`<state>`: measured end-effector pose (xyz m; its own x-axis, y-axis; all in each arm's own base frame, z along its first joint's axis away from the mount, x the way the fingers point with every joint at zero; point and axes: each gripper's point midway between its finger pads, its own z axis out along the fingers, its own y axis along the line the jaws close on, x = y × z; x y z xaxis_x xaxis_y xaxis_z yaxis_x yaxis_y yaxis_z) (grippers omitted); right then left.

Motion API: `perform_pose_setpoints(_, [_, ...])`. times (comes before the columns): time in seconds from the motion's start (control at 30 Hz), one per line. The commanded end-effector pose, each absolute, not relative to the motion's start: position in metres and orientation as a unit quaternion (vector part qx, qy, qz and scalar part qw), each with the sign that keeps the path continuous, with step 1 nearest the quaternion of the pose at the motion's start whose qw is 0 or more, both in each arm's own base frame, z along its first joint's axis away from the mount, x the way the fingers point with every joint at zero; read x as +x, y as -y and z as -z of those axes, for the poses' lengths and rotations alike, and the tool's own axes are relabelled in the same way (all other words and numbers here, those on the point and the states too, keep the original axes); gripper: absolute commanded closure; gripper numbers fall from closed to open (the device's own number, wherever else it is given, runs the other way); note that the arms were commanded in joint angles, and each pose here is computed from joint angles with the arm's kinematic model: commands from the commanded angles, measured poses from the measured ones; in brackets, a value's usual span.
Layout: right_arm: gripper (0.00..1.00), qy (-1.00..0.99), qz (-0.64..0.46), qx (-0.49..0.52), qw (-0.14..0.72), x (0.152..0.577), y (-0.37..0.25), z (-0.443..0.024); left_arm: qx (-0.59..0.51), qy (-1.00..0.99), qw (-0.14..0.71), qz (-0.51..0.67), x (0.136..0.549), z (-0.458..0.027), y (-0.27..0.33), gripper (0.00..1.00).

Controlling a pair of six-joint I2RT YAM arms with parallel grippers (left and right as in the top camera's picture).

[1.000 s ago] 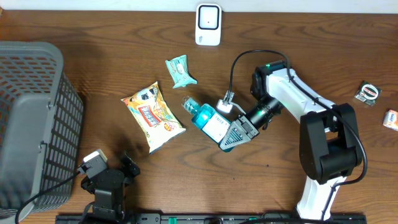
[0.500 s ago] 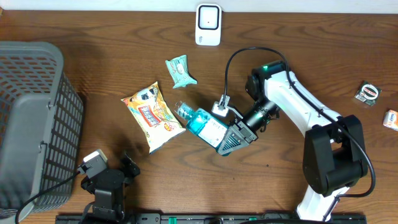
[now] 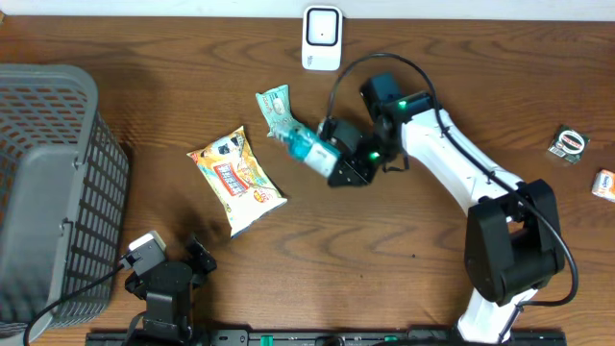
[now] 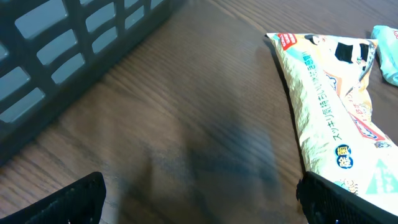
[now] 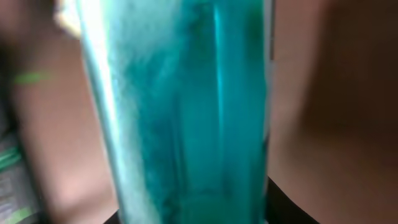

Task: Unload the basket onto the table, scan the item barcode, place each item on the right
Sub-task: 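Carry the bottle up and hold it in front of the scanner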

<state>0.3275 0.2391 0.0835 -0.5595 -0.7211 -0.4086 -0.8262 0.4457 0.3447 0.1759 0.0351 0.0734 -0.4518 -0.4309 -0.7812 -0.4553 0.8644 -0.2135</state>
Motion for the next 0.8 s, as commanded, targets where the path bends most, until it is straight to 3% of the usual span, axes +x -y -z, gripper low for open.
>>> perform_pose_setpoints(0.0, [0.99,-0.873,-0.143,-0.43,0.179,0.371,-0.232,-0.104,-0.264,-0.857,0.442,-0.031,0.17,-0.067,-0.04,0.02])
perform_pose_setpoints(0.27, [0.99,-0.837,0.077,-0.367,0.399,0.487,-0.216,-0.152,-0.264,-0.857,0.442,-0.031,0.17,-0.067,-0.04,0.02])
perform_pose_setpoints(0.6, [0.99,-0.746,0.176,-0.342,0.543,0.565,-0.221,-0.176,-0.264,-0.857,0.442,-0.031,0.17,-0.067,-0.04,0.02])
perform_pose_setpoints(0.77, [0.99,-0.715,0.253,-0.34,0.556,0.606,-0.221,-0.171,-0.264,-0.857,0.442,-0.031,0.17,-0.067,-0.04,0.02])
